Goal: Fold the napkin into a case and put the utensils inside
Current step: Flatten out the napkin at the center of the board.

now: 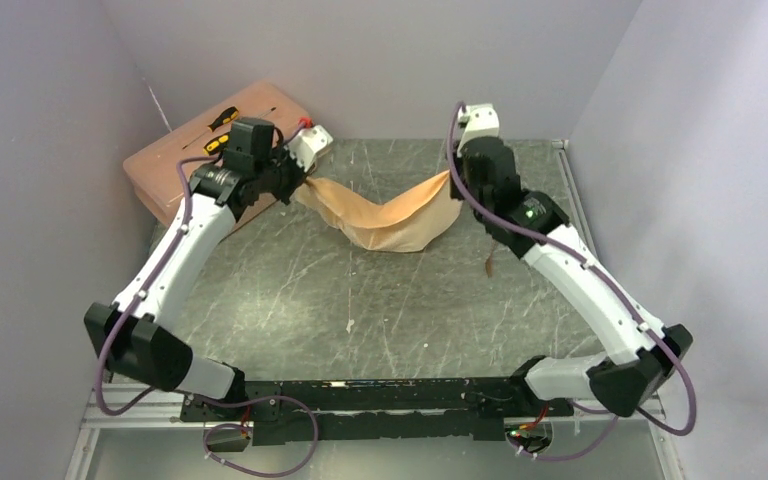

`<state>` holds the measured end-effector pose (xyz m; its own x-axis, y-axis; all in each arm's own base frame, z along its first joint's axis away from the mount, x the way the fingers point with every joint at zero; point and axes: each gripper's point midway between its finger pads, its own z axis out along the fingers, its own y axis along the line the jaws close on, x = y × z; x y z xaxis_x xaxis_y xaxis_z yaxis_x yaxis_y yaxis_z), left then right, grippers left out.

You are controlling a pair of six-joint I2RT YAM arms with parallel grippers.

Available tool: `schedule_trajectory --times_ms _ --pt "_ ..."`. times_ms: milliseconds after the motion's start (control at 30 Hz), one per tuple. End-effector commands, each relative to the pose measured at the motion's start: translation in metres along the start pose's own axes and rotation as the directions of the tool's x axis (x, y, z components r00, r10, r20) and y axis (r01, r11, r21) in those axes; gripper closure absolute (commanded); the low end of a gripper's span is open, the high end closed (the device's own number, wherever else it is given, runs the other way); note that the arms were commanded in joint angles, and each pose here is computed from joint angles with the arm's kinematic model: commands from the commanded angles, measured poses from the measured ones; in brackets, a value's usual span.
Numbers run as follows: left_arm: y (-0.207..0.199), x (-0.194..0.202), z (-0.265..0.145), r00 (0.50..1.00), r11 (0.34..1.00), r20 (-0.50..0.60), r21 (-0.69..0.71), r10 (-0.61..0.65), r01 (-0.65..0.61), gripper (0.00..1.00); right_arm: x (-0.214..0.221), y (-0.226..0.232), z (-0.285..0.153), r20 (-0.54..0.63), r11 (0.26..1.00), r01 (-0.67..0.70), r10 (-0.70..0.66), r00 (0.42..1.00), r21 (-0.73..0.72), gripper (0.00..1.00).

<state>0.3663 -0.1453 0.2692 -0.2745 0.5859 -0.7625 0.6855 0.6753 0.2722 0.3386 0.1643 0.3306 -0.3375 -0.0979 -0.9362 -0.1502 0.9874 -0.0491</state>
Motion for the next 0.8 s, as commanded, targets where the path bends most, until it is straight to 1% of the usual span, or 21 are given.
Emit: schedule_trajectory --times_ms 0,100,200,267,400,500,567,600,633,700,733,767 --pt "0.044 -0.049 0.019 0.997 0.992 0.082 -0.13 0.017 -0.006 0.97 -0.048 -0.018 0.027 0.081 1.0 -0.01 0.01 0.997 -0.003 1.0" --pt "0.075 -0.072 0.038 0.996 0.979 0.089 -0.204 0.018 0.001 0.97 -0.079 -0.025 0.055 0.123 1.0 0.009 -0.011 0.992 0.013 1.0" --pt "0.1 -0.101 0.046 0.988 0.964 0.153 -0.266 0.015 0.026 0.97 -0.112 -0.036 0.078 0.162 0.999 -0.006 0.001 0.987 0.035 1.0" --pt "0.116 -0.122 0.046 0.98 0.95 0.197 -0.312 0.035 0.029 0.97 -0.136 -0.042 0.086 0.211 0.999 -0.014 0.005 0.978 0.044 1.0" --pt "0.147 -0.168 0.027 0.95 0.907 0.295 -0.42 0.1 0.035 0.97 -0.19 -0.051 0.081 0.333 0.998 -0.022 0.001 0.943 0.061 1.0" --pt "0.157 -0.2 -0.005 0.906 0.879 0.395 -0.473 0.152 0.058 0.97 -0.213 -0.057 0.061 0.393 0.997 -0.044 0.018 0.919 0.057 1.0" --pt "0.151 -0.209 -0.026 0.882 0.879 0.437 -0.473 0.174 0.061 0.97 -0.212 -0.053 0.046 0.395 0.999 -0.036 0.022 0.918 0.029 1.0" --pt "0.144 -0.207 -0.033 0.879 0.891 0.444 -0.452 0.176 0.05 0.97 -0.207 -0.051 0.038 0.389 0.999 -0.026 0.014 0.921 0.026 1.0" --pt "0.134 -0.202 -0.037 0.881 0.905 0.44 -0.424 0.172 0.035 0.97 -0.188 -0.047 0.038 0.35 1.0 -0.003 -0.007 0.937 0.027 1.0" --pt "0.11 -0.175 -0.036 0.908 0.937 0.392 -0.349 0.146 0.001 0.97 -0.153 -0.032 0.028 0.285 0.999 0.045 -0.044 0.958 0.005 1.0" --pt "0.096 -0.156 -0.033 0.926 0.951 0.356 -0.31 0.129 -0.013 0.97 -0.128 -0.027 0.025 0.238 0.998 0.068 -0.066 0.969 0.0 1.0" --pt "0.08 -0.128 -0.025 0.949 0.966 0.297 -0.257 0.107 -0.028 0.97 -0.1 -0.019 0.022 0.187 0.996 0.089 -0.085 0.979 -0.015 1.0"
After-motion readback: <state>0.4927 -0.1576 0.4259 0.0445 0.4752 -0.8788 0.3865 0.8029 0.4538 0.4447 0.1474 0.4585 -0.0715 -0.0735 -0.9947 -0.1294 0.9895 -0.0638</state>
